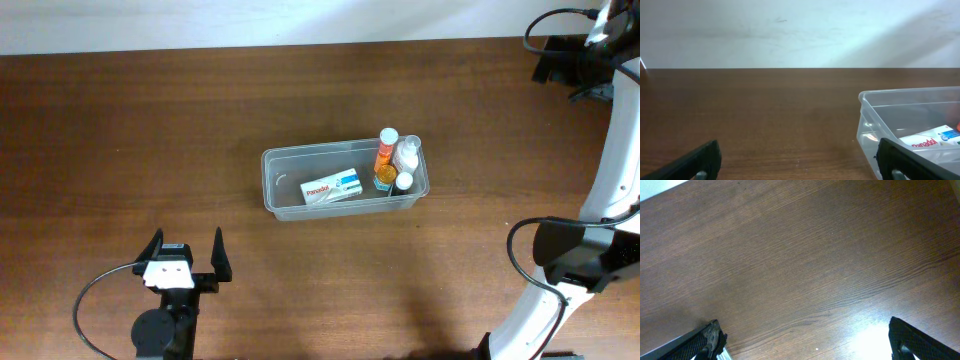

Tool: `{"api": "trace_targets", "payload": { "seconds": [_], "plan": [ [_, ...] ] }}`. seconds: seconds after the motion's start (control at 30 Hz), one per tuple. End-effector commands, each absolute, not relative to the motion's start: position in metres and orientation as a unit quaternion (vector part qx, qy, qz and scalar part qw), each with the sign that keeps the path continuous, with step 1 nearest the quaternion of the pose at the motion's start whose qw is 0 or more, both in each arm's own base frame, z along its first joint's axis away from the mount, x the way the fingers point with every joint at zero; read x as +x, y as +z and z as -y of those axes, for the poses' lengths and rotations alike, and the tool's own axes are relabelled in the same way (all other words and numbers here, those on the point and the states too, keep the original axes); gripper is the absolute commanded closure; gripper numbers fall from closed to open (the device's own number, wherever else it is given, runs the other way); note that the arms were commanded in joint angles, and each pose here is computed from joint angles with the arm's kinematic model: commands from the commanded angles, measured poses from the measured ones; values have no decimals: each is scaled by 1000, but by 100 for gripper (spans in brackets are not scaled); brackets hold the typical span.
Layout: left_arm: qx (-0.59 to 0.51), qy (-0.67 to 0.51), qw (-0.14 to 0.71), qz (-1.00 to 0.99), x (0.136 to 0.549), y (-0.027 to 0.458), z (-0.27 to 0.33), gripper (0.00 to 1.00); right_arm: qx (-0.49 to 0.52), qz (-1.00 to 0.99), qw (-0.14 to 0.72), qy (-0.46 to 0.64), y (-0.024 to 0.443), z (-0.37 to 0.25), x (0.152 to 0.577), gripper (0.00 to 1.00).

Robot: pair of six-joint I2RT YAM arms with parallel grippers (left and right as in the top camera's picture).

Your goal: Pack container

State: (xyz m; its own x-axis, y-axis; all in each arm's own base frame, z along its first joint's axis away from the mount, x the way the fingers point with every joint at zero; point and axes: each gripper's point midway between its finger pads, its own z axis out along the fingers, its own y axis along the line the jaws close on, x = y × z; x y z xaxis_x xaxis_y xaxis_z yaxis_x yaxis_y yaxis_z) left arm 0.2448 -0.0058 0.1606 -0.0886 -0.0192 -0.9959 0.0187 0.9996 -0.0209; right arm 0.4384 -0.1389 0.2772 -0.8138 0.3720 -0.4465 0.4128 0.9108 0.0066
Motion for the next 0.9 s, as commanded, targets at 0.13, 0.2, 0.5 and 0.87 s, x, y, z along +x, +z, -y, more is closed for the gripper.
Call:
{"api": "trace_targets", "payload": {
  "seconds": [0.13, 0.2, 0.5, 0.87],
  "plan": [
    [8, -11, 676, -737, 245, 157, 7, 1, 210, -945, 246, -51, 293, 141, 435, 2],
    [8, -11, 676, -737, 245, 157, 7, 1, 210, -945, 246, -51, 293, 141, 435, 2],
    [8, -11, 676, -737, 245, 157, 7, 1, 210, -945, 246, -51, 293, 141, 435, 2],
    [8, -11, 676, -737, 245, 157, 7, 1, 206, -942, 261, -51, 307, 136, 431, 2]
  ]
}}
